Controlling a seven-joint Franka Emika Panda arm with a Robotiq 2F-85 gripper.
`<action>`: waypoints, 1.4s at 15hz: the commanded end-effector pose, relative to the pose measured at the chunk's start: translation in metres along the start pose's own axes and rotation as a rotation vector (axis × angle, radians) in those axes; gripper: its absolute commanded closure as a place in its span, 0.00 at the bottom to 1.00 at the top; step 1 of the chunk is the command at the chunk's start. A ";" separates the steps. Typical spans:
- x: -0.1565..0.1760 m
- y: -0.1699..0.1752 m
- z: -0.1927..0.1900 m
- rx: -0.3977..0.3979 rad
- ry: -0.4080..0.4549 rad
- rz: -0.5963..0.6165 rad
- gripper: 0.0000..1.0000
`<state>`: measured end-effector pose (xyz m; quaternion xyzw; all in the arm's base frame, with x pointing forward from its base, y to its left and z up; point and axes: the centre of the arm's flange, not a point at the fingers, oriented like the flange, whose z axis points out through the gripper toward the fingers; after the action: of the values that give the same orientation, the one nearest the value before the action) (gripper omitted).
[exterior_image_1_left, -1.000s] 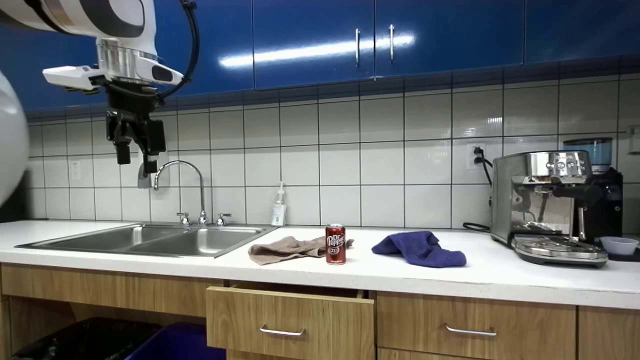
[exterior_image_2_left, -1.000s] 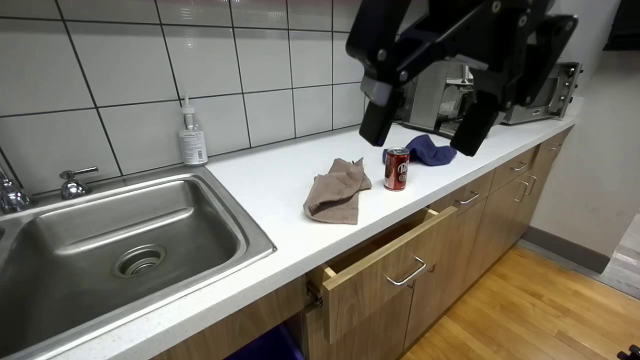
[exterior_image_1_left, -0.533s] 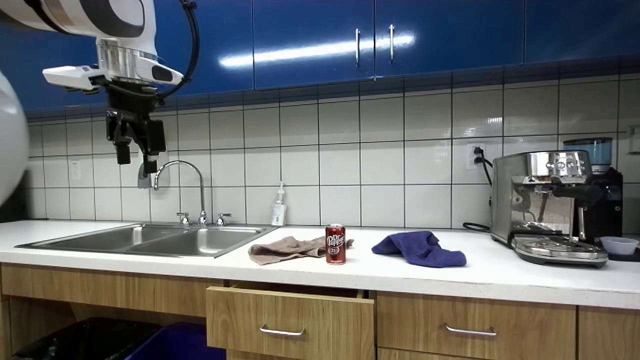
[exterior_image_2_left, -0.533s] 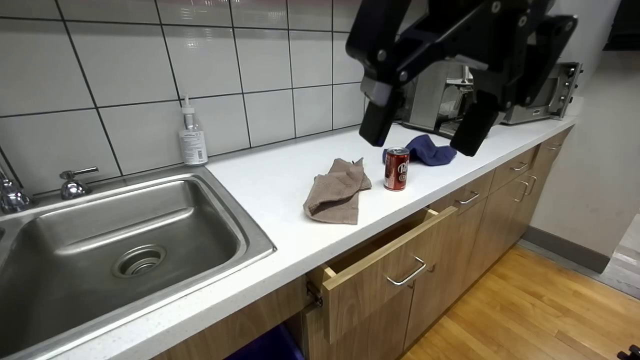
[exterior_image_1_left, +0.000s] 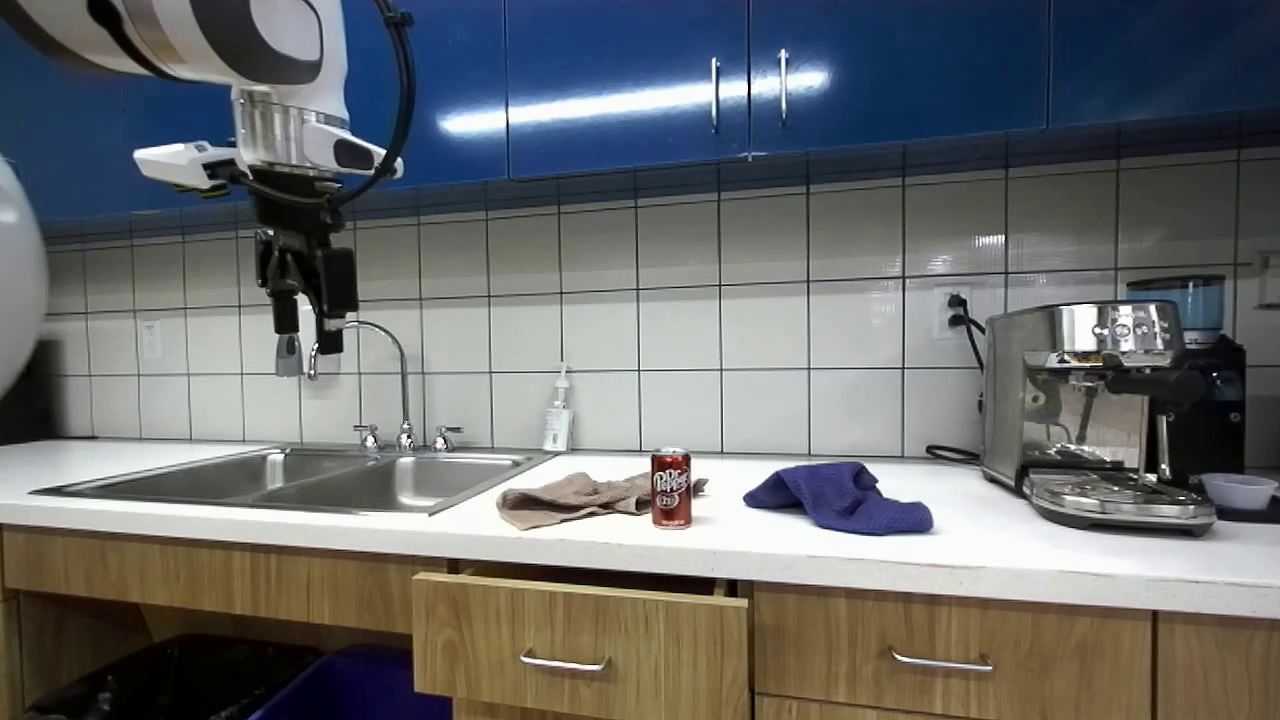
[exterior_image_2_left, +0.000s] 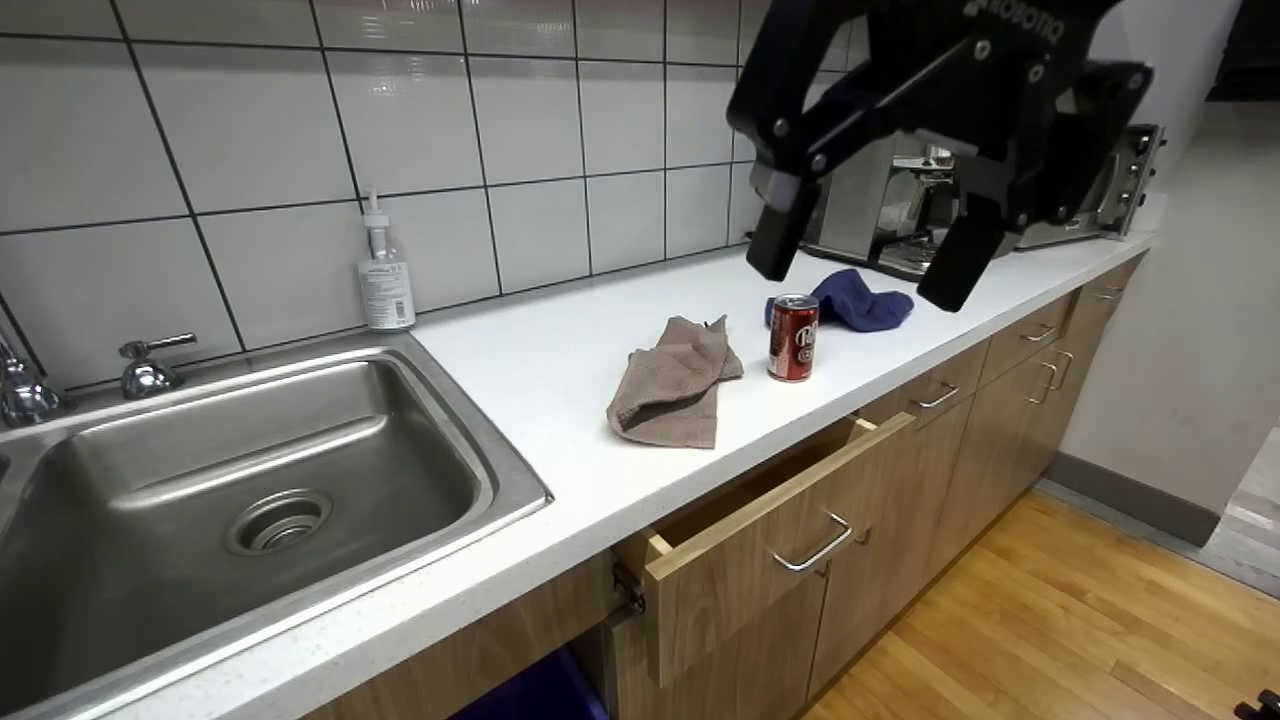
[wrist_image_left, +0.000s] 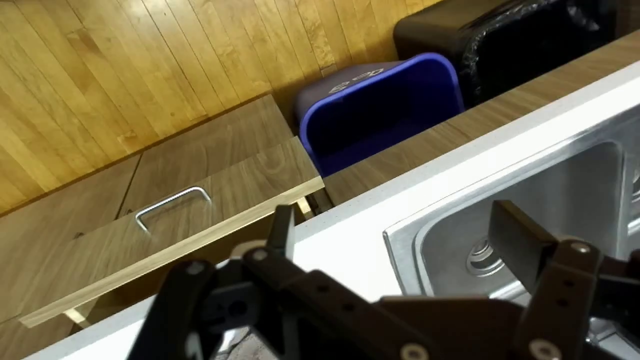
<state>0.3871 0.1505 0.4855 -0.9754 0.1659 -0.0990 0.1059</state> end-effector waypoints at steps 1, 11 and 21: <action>0.013 0.022 0.006 0.009 0.037 0.150 0.00; 0.036 0.067 0.019 -0.030 0.126 0.552 0.00; 0.057 0.083 0.059 -0.089 0.144 0.771 0.00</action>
<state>0.4150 0.0705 0.4310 -0.8545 0.5010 -0.1061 0.0874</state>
